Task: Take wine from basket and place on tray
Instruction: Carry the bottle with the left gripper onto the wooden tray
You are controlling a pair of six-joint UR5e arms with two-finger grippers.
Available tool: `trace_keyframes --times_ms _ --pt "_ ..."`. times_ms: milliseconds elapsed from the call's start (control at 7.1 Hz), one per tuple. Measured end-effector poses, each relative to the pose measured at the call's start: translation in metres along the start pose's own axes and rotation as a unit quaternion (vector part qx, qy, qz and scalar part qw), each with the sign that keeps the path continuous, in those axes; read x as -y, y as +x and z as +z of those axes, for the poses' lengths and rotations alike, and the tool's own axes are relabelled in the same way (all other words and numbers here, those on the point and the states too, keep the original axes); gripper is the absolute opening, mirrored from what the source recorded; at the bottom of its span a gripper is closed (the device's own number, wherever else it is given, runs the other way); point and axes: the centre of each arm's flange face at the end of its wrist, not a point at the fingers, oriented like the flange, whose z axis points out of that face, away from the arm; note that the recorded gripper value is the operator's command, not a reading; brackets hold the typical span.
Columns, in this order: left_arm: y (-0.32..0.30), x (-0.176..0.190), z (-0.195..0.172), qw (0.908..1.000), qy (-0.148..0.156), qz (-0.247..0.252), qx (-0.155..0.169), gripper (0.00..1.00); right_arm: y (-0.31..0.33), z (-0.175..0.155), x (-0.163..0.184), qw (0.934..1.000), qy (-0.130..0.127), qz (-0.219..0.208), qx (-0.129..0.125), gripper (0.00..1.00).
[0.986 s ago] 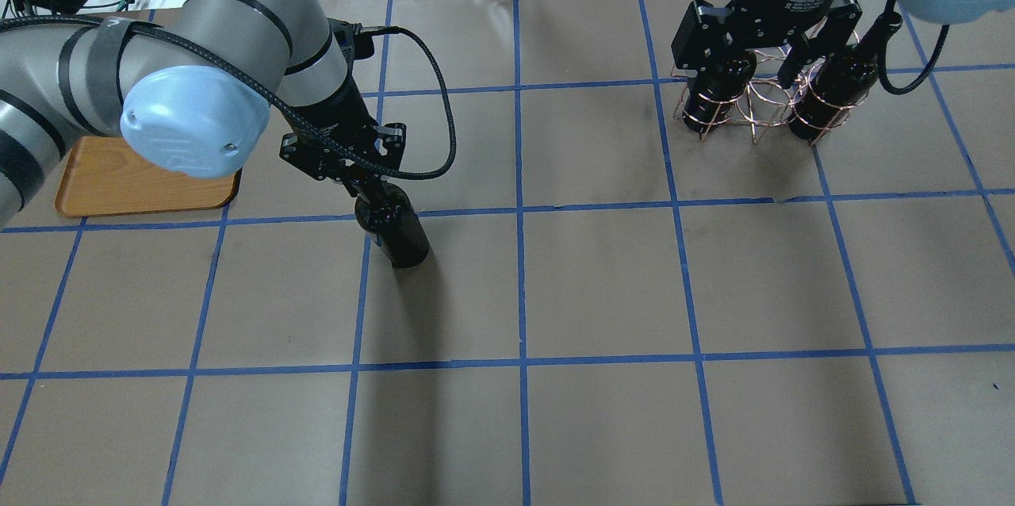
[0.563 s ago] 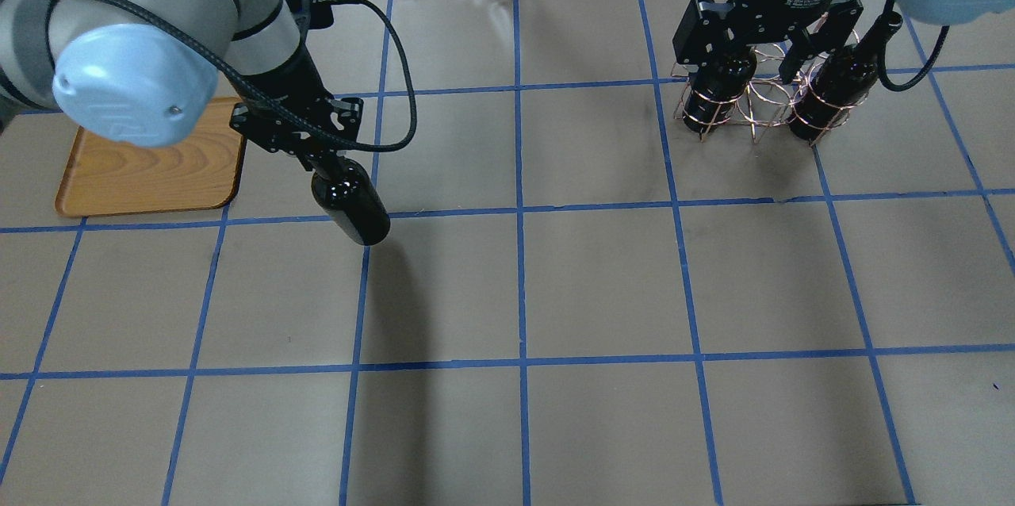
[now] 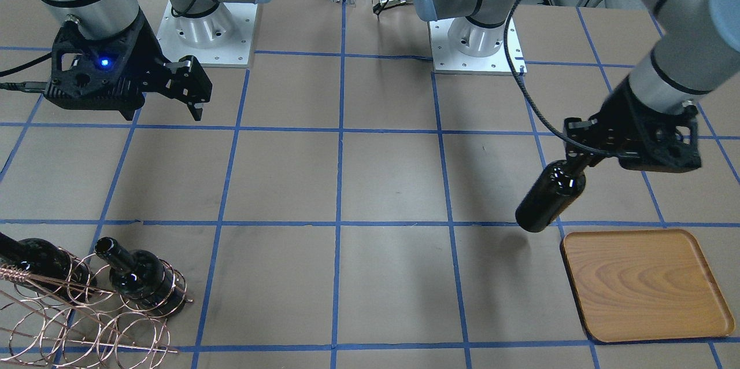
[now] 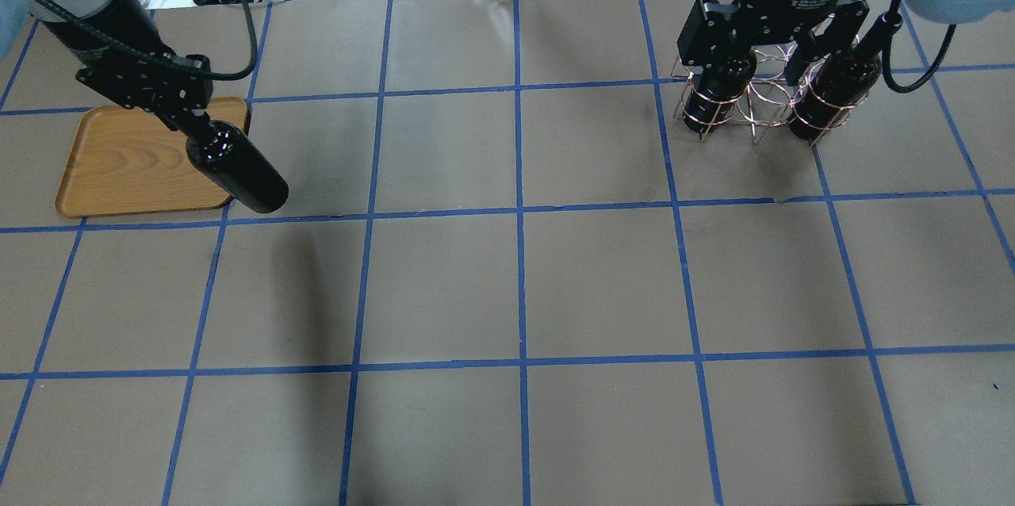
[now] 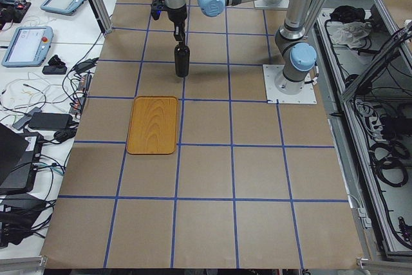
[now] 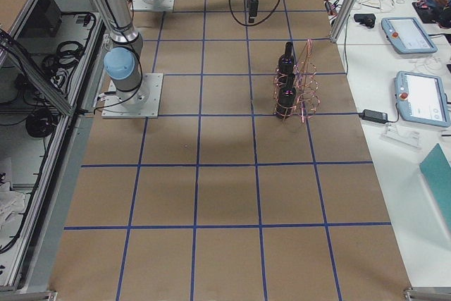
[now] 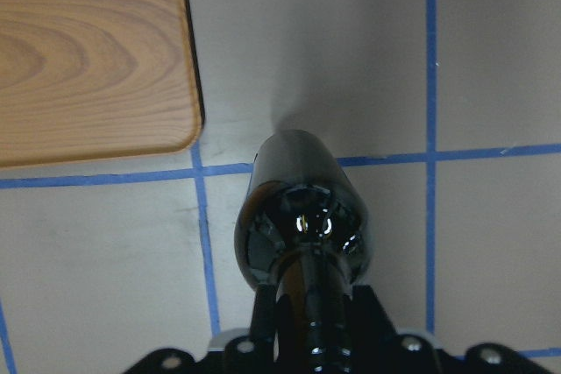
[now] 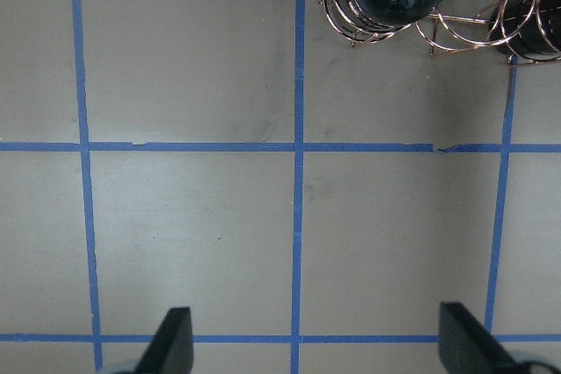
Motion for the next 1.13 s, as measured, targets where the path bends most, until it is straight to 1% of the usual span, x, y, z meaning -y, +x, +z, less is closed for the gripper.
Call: trace_keyframes --times_ms 282,423,845,1127 --pt "-0.071 0.021 -0.005 0.9992 0.015 -0.036 -0.008 0.0 0.001 -0.011 -0.006 0.9999 0.01 0.001 0.0 1.0" --pt "-0.095 0.031 -0.003 0.9986 0.018 -0.048 -0.009 0.0 0.001 -0.015 -0.009 0.9999 0.014 0.002 0.0 1.0" --pt "-0.141 0.068 0.022 0.9974 0.028 -0.066 -0.003 0.0 0.002 -0.016 -0.011 0.9999 0.014 0.004 -0.001 1.0" --pt "-0.166 0.08 0.037 0.9964 0.035 -0.077 -0.002 0.0 0.001 -0.016 -0.012 0.9999 0.013 0.004 0.0 1.0"
